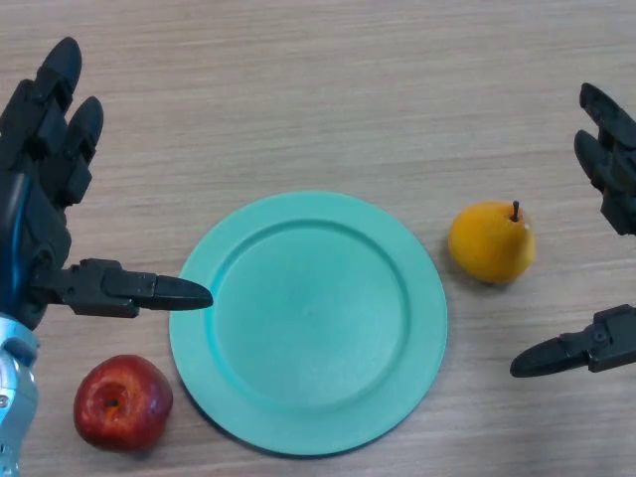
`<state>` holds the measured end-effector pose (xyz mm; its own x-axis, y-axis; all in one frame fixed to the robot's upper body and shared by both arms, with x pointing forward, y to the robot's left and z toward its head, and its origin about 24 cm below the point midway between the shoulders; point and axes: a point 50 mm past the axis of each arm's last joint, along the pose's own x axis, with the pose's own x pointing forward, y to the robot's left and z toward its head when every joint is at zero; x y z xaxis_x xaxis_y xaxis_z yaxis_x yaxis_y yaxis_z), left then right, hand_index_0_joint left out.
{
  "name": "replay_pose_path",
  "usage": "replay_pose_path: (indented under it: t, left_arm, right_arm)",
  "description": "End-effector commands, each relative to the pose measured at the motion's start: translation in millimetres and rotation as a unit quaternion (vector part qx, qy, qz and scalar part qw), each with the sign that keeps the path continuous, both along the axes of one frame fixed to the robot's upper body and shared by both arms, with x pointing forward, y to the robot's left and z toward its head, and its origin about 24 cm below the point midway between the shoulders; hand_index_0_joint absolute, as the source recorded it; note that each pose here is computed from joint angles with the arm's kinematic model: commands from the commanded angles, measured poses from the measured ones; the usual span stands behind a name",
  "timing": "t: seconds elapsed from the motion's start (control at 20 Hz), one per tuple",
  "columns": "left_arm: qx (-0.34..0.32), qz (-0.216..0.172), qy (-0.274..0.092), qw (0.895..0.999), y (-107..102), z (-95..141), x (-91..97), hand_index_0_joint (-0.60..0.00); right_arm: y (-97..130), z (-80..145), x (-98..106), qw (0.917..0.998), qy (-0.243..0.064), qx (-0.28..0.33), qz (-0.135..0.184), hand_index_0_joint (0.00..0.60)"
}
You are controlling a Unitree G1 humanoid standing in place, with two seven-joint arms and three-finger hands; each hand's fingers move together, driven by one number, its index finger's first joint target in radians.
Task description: Pick up the yellow pear and place it on the plate
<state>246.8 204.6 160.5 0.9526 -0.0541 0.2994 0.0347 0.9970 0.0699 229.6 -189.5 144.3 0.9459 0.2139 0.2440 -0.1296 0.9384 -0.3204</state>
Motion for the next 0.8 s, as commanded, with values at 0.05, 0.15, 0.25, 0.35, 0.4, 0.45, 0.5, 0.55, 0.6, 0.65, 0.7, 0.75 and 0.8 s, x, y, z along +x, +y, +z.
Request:
replay_pose_path:
  t: [0.05, 0.15, 0.25, 0.35, 0.4, 0.45, 0.5, 0.55, 0.6, 0.65, 0.7, 0.75, 0.8]
  left_arm:
    - [0.039, 0.031, -0.119, 0.992, 10, 35, -10.3, 0.0]
    - [0.039, 0.028, -0.116, 0.992, 9, 35, -10.1, 0.0]
    - [0.037, 0.027, -0.12, 0.992, 9, 35, -10.6, 0.0]
    - [0.038, 0.029, -0.122, 0.991, 8, 34, -11.0, 0.0]
    - [0.038, 0.029, -0.121, 0.992, 8, 34, -10.6, 0.0]
    - [0.039, 0.028, -0.12, 0.992, 8, 34, -10.4, 0.0]
    - [0.039, 0.028, -0.121, 0.991, 8, 34, -10.4, 0.0]
    - [0.036, 0.027, -0.122, 0.992, 8, 35, -9.9, 0.0]
    - [0.036, 0.026, -0.119, 0.992, 8, 36, -9.9, 0.0]
    - [0.038, 0.025, -0.118, 0.992, 7, 35, -9.9, 0.0]
    - [0.039, 0.025, -0.118, 0.992, 7, 34, -8.9, 0.0]
    - [0.04, 0.026, -0.119, 0.992, 7, 35, -8.7, 0.0]
    - [0.039, 0.026, -0.124, 0.991, 5, 36, -7.8, 0.0]
  right_arm:
    - [-5, 29, -6, 0.9953, -0.097, -0.005, 0.0, 0.0]
    - [-6, 29, -7, 0.9956, -0.093, 0.0, 0.002, 0.0]
    - [-6, 29, -7, 0.9957, -0.092, 0.0, 0.001, 0.0]
    - [-7, 29, -7, 0.9955, -0.094, -0.002, -0.001, 0.0]
    - [-9, 28, -6, 0.9957, -0.092, 0.002, -0.003, 0.0]
    - [-10, 28, -5, 0.9959, -0.09, 0.006, -0.004, 0.0]
    - [-11, 27, -3, 0.996, -0.089, 0.004, -0.007, 0.0]
    - [-13, 26, 1, 0.9953, -0.096, -0.006, -0.012, 0.0]
    - [-14, 26, 4, 0.9959, -0.089, -0.003, -0.011, 0.0]
    - [-15, 26, 8, 0.9957, -0.092, -0.001, -0.011, 0.0]
    - [-14, 24, 15, 0.9956, -0.093, 0.003, -0.011, 0.0]
    - [-14, 23, 18, 0.9958, -0.091, 0.006, -0.009, 0.0]
    - [-13, 19, 28, 0.9963, -0.086, 0.004, -0.007, 0.0]
